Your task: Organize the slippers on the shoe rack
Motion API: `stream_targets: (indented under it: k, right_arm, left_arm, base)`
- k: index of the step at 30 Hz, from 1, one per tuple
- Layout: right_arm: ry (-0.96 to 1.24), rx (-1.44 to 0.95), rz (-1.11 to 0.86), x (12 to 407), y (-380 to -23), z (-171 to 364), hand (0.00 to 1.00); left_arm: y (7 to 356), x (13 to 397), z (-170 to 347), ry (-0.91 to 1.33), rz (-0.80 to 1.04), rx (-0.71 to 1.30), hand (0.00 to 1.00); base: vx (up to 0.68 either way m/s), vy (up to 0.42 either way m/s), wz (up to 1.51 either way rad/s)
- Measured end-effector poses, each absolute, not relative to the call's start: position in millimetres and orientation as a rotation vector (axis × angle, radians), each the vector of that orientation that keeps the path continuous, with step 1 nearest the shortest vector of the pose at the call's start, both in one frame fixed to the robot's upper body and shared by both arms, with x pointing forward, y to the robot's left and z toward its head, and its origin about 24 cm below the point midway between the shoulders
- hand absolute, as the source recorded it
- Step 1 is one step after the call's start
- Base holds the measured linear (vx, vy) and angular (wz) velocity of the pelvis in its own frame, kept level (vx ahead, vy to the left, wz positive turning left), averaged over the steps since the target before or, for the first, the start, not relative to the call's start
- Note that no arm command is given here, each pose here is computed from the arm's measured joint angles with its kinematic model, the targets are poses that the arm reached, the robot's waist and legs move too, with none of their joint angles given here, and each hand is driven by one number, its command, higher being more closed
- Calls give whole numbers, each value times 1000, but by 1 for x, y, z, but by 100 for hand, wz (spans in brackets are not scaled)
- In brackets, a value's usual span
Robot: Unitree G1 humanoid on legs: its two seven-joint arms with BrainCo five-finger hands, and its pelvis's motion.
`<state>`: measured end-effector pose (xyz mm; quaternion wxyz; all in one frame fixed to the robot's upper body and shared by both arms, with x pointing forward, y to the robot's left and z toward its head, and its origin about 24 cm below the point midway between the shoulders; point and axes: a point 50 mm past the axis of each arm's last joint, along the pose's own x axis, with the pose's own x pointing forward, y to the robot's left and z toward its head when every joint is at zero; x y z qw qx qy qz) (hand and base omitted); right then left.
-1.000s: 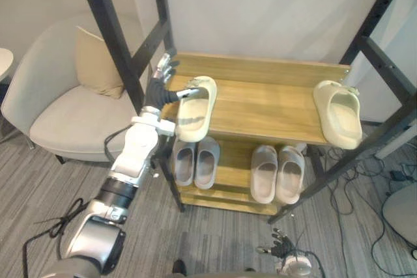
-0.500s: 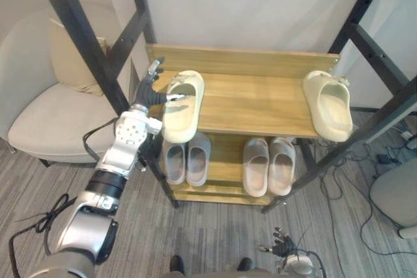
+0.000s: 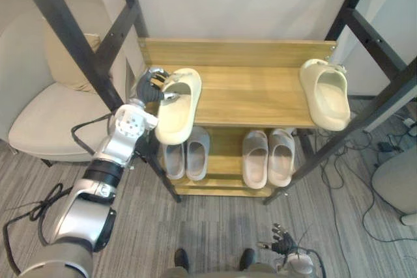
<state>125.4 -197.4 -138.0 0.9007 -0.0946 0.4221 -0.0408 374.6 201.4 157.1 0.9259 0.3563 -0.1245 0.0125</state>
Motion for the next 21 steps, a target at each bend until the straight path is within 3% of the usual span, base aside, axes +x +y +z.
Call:
stream_targets:
  k: [14,21]
  right_arm:
    - [857,-151,-110,124,-192,-137,0]
    - [855,-146,-114,125,-191,-136,0]
  left_arm:
    - [212,378,164,-240,78,754,100]
    - [193,388,167,-228,69,738,100]
  base:
    - [-15,1,-5]
    - [-10,10,0]
